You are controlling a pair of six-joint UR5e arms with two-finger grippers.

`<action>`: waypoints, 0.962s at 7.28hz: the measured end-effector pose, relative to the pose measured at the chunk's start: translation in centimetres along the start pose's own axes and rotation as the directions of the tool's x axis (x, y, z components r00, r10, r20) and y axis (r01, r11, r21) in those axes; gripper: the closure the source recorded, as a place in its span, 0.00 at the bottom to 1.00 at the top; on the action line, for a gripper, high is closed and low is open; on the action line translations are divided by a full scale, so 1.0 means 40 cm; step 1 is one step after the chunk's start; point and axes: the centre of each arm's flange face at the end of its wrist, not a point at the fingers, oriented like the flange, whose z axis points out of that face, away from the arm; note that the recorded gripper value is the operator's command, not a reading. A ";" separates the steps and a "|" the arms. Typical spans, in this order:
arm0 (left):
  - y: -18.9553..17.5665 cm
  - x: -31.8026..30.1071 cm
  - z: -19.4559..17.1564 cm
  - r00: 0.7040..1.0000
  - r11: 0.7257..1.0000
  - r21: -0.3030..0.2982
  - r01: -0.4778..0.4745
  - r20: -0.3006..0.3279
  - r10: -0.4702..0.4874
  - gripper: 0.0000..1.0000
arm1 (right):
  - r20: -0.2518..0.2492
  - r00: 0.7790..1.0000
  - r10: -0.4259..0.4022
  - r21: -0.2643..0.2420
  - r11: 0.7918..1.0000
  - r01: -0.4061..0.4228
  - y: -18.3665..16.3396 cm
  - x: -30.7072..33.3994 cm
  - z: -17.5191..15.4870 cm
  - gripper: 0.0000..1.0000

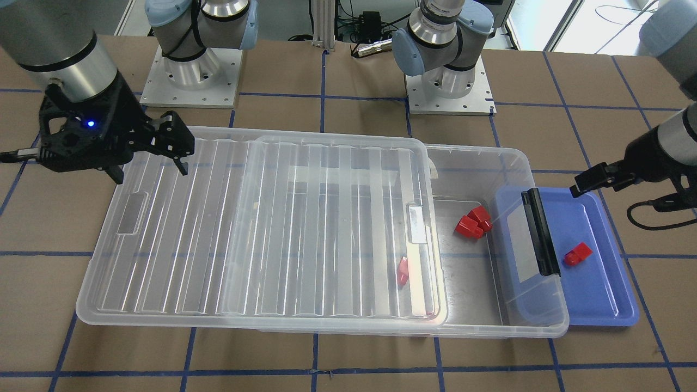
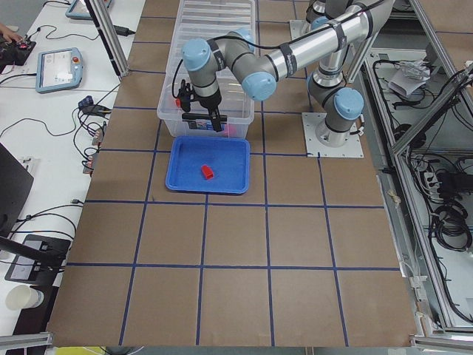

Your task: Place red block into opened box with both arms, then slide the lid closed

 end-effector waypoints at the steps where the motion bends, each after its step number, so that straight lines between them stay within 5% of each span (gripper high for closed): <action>1: -0.043 -0.080 0.038 0.998 0.997 0.046 -0.059 0.022 0.058 0.00 | -0.005 1.000 0.028 -0.015 1.000 -0.028 0.012 -0.024 -0.003 0.00; 4: -0.139 -0.181 0.183 0.955 0.959 0.020 -0.283 0.097 0.279 0.00 | -0.034 0.998 0.050 -0.051 0.997 -0.051 0.057 -0.031 0.008 0.00; 7: -0.213 -0.073 0.279 0.840 0.846 -0.004 -0.533 0.121 0.530 0.00 | -0.042 0.998 0.050 -0.056 0.997 -0.053 0.070 -0.032 0.010 0.00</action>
